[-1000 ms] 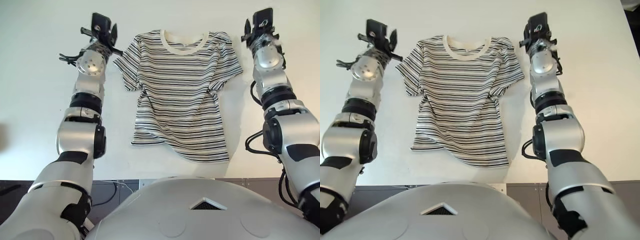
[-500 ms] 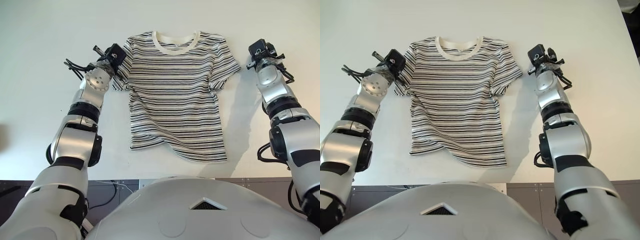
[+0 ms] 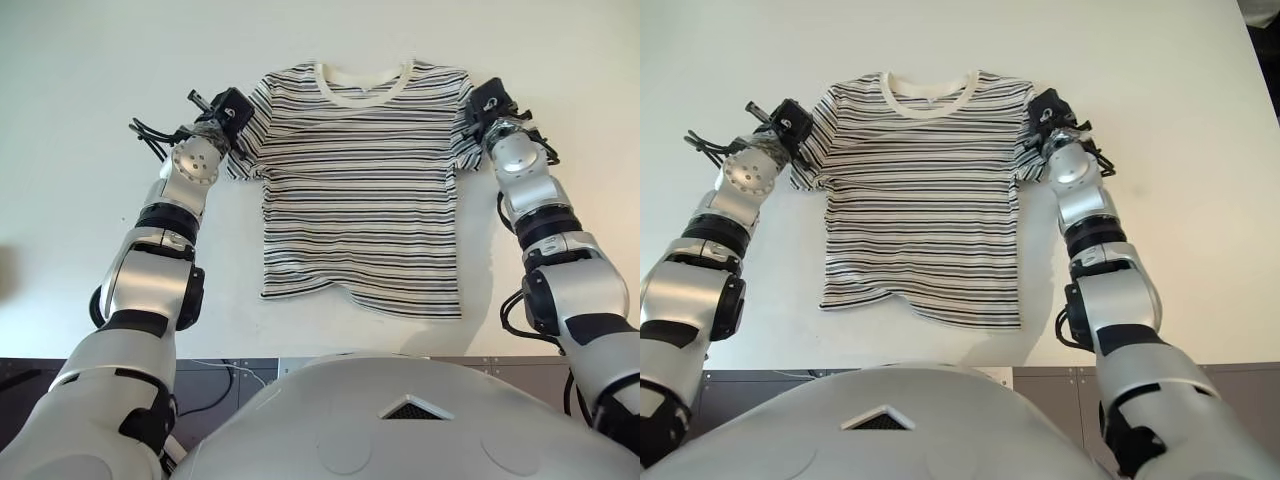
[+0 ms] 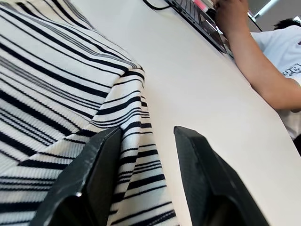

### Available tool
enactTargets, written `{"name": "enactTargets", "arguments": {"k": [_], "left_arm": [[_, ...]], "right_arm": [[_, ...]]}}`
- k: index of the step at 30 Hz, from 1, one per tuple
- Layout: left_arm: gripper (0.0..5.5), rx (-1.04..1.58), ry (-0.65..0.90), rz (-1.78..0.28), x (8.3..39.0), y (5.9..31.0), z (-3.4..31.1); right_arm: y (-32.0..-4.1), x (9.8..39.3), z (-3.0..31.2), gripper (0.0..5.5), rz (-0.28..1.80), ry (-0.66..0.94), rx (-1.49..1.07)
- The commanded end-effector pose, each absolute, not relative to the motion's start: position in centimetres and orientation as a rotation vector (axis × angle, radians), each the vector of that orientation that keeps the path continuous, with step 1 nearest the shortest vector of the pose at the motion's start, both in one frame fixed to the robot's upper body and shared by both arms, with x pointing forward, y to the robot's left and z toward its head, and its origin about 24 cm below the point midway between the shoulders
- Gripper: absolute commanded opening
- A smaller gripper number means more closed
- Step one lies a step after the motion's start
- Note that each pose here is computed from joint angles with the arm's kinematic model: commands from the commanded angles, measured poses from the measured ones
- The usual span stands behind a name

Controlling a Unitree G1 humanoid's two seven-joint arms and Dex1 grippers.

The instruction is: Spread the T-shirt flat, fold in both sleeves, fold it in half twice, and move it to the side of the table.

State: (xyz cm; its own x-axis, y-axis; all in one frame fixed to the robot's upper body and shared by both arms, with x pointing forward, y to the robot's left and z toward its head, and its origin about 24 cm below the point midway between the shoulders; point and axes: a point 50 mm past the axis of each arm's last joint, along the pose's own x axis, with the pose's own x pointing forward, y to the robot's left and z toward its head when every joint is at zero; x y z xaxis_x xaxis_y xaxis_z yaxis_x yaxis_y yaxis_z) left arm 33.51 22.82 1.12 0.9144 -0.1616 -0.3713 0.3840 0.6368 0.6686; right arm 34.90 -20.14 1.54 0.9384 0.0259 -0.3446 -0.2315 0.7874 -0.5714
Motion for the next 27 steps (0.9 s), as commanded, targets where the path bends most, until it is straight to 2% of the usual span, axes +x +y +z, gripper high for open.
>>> {"name": "enactTargets", "arguments": {"k": [1,5,7,10,13,15,17,19,22,27], "left_arm": [[1.34,0.855,0.358,-0.349,32.7,22.8,-0.4],[1.34,0.846,0.267,-0.326,33.4,22.5,1.0],[1.34,0.819,0.167,-0.3,33.6,22.9,2.7],[1.34,0.838,0.062,-0.309,32.3,24.0,4.6],[1.34,0.844,0.046,-0.348,30.0,24.8,5.7],[1.34,0.772,0.049,-0.434,28.1,23.7,5.9],[1.34,0.664,0.091,-0.631,24.0,20.9,5.2],[1.34,0.584,0.204,-0.812,19.0,18.9,3.6],[1.34,0.583,0.344,-0.909,14.7,19.0,2.0],[1.34,0.649,0.448,-0.956,12.1,20.1,1.5]], "right_arm": [[-19.8,35.8,2.8,2.03,0.164,0.269,-0.63],[-19.2,35.4,7.1,2.03,0.235,-0.025,-0.54],[-17.6,32.6,9.2,2.03,0.433,-0.103,-0.487],[-16.0,26.7,8.7,2.03,0.771,-0.014,-0.478],[-16.7,22.8,6.6,2.03,0.893,0.15,-0.476],[-17.0,22.0,5.2,2.03,0.893,0.228,-0.498],[-17.4,21.7,4.1,2.03,0.875,0.296,-0.524],[-18.2,20.8,3.3,2.03,0.876,0.367,-0.563],[-19.6,18.4,2.4,2.03,0.938,0.489,-0.602],[-20.5,16.6,2.4,2.03,0.952,0.564,-0.605]]}}
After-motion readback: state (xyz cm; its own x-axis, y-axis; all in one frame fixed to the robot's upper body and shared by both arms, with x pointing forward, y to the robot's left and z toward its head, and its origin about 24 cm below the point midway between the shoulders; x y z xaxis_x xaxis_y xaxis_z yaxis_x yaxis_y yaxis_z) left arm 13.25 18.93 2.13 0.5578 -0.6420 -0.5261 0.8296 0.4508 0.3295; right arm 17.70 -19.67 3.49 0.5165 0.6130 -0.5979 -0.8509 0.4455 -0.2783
